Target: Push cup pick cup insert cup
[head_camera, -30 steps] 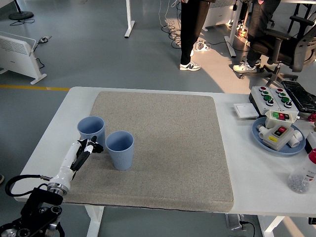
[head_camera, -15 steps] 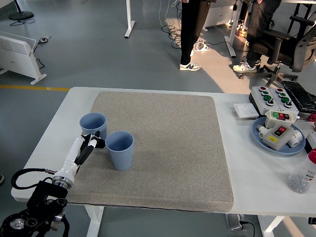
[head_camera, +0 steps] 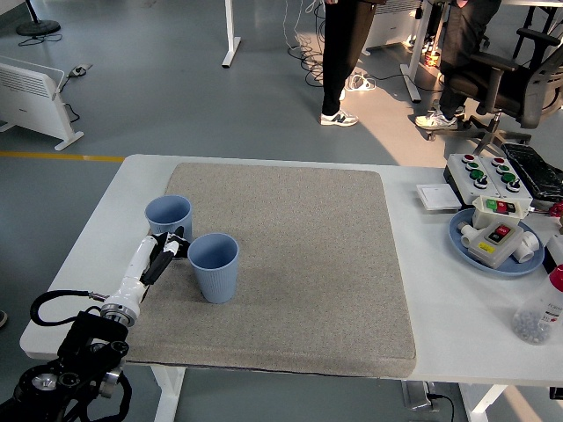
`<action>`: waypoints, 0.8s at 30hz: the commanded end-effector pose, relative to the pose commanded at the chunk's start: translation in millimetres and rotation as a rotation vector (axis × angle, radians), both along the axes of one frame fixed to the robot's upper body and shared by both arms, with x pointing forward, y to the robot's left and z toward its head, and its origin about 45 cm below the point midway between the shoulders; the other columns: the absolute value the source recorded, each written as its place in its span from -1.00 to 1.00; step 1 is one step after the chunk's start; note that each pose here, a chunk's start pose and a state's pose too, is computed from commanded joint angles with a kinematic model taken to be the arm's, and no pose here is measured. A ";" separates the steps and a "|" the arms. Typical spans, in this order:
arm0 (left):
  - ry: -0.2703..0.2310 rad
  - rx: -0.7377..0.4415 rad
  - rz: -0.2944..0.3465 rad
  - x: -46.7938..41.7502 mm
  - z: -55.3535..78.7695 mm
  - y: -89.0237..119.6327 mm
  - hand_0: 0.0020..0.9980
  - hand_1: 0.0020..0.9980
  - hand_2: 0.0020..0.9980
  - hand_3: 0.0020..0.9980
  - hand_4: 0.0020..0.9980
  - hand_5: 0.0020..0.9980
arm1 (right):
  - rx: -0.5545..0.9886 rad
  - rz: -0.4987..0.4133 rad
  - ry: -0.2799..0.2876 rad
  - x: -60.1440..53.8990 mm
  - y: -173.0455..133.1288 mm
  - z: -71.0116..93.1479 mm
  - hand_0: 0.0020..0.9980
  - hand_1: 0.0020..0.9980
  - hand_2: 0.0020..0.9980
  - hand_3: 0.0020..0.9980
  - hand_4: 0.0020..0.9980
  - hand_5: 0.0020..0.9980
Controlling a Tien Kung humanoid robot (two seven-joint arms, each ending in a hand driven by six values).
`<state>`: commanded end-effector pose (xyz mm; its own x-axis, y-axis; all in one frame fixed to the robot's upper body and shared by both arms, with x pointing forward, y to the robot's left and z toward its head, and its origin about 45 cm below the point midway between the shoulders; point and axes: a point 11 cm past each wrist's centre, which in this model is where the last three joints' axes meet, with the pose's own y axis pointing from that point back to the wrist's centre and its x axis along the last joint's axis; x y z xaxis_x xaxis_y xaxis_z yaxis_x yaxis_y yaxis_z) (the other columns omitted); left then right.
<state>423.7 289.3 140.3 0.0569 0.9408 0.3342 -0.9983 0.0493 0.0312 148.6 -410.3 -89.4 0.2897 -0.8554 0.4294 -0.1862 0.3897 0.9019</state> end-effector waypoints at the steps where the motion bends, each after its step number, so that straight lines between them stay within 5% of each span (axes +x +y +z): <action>1: 0.001 0.001 0.002 1.1 0.1 0.0 0.24 0.00 -0.05 -0.15 0.19 1.00 | 0.000 0.000 0.000 -0.1 0.0 0.0 0.05 0.09 0.24 0.13 -0.78 -0.12; 24: 0.029 0.011 0.022 18.6 2.7 0.8 0.24 0.00 -0.05 -0.15 0.17 1.00 | 0.002 0.003 0.005 -1.4 1.2 -0.8 0.05 0.09 0.24 0.13 -0.78 -0.11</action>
<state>442.3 290.1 143.0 0.0459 0.9381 0.3434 -0.9978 0.0266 0.0607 147.1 -409.1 -90.3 0.2948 -0.8554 0.4259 -0.1829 0.3869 0.9038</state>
